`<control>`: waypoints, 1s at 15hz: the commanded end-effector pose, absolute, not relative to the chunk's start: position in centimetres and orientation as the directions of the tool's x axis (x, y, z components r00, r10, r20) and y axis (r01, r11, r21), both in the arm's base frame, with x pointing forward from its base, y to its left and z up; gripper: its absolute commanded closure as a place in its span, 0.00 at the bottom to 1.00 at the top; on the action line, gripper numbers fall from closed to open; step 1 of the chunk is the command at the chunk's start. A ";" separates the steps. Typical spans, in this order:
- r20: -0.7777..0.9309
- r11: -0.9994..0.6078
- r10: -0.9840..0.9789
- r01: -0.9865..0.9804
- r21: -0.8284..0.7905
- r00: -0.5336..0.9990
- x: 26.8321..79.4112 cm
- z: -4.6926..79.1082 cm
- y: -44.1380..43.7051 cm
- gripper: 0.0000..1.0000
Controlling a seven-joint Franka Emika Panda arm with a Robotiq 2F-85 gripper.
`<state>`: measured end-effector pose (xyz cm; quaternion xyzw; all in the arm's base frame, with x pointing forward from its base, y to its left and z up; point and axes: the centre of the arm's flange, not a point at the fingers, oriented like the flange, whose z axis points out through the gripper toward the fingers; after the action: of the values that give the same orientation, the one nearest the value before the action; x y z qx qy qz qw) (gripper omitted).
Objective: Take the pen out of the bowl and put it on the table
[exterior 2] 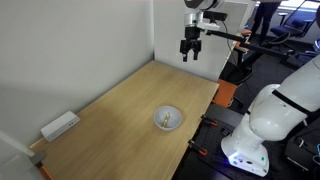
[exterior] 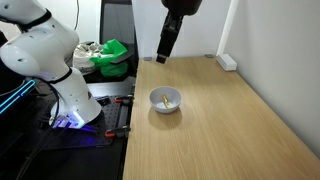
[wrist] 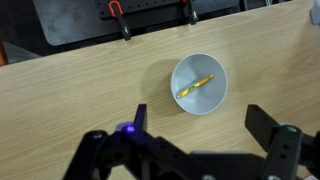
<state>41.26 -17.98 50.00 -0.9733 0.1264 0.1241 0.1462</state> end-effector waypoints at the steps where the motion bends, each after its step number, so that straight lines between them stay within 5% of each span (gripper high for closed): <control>1: -0.244 -0.902 -0.279 -0.341 -0.265 0.929 41.8 49.5 -16.2 0.00; 11: -0.183 -0.687 -0.670 -0.694 -0.214 0.720 45.4 46.1 -8.4 0.00; 15: -0.187 -0.721 -0.636 -0.662 -0.203 0.749 46.1 45.9 -8.6 0.00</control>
<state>46.15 -8.57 45.89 -0.9262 0.3503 0.0519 0.1292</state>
